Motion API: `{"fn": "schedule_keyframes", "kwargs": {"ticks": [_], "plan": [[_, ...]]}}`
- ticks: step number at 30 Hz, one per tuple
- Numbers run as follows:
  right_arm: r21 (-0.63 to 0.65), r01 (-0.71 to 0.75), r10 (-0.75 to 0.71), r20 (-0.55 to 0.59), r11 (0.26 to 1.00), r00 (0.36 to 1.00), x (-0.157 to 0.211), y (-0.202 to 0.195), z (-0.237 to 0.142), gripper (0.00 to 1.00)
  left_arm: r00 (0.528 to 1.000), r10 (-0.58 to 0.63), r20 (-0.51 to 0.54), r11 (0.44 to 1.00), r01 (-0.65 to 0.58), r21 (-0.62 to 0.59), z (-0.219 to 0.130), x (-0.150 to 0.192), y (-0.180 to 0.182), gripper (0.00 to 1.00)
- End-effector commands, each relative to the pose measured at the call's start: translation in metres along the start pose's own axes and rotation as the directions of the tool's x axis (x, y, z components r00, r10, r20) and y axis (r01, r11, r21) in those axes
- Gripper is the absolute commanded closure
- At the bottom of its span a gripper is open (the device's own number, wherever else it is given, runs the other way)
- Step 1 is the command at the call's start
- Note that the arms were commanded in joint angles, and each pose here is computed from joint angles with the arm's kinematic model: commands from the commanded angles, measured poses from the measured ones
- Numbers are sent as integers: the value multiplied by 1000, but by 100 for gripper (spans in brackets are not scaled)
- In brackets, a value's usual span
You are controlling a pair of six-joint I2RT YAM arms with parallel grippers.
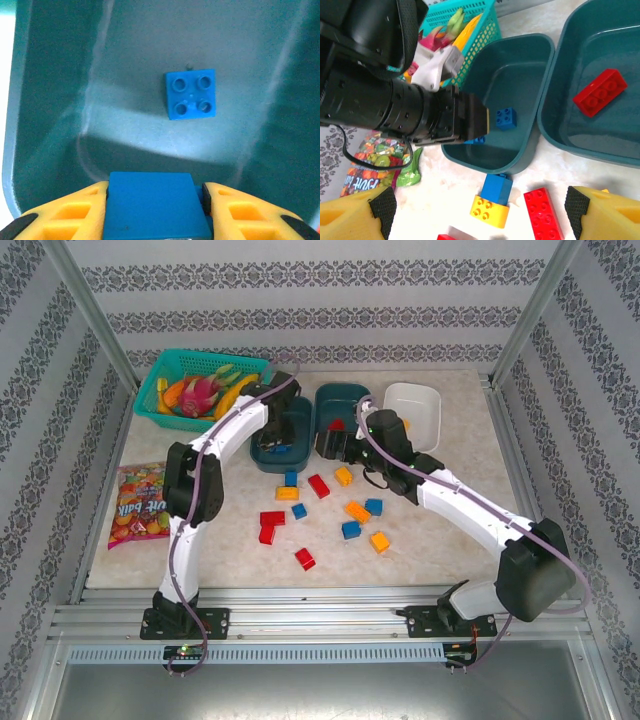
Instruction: Sort the legos into containers by color
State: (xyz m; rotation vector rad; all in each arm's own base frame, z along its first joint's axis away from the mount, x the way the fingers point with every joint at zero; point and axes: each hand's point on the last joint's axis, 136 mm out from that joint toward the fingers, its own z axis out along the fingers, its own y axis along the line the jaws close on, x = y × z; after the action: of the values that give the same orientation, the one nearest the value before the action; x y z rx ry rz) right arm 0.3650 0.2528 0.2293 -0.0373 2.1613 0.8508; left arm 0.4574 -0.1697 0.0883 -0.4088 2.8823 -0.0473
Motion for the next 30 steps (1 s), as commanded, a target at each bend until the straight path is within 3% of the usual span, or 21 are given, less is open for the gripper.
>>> {"fn": "schedule_keyframes", "kwargs": {"ticks": [1, 10, 17, 21, 26, 30], "plan": [[21, -29, 29, 37, 999, 999, -13, -7, -1, 10, 999, 32, -32, 998, -34, -60, 4, 7, 7, 68], [43, -49, 48, 33, 998, 998, -12, -18, -3, 10, 997, 34, -70, 996, -40, -84, 20, 12, 8, 53], [144, -41, 39, 16, 989, 999, -4, -34, -18, 11, 1000, 22, 19, 1000, -22, -18, -25, -7, -3, 41], [284, -69, 84, -41, 956, 996, 17, -58, -39, 12, 997, -2, 72, 999, -2, 53, -60, -12, -11, 36], [547, -179, 306, -150, 818, 940, 73, -104, -87, 18, 985, 14, 175, 978, -50, 201, -115, -2, -29, 33], [685, -325, 564, -151, 652, 812, 132, -132, -119, 21, 969, 78, 235, 910, -166, 380, -148, 37, -53, 30]]}}
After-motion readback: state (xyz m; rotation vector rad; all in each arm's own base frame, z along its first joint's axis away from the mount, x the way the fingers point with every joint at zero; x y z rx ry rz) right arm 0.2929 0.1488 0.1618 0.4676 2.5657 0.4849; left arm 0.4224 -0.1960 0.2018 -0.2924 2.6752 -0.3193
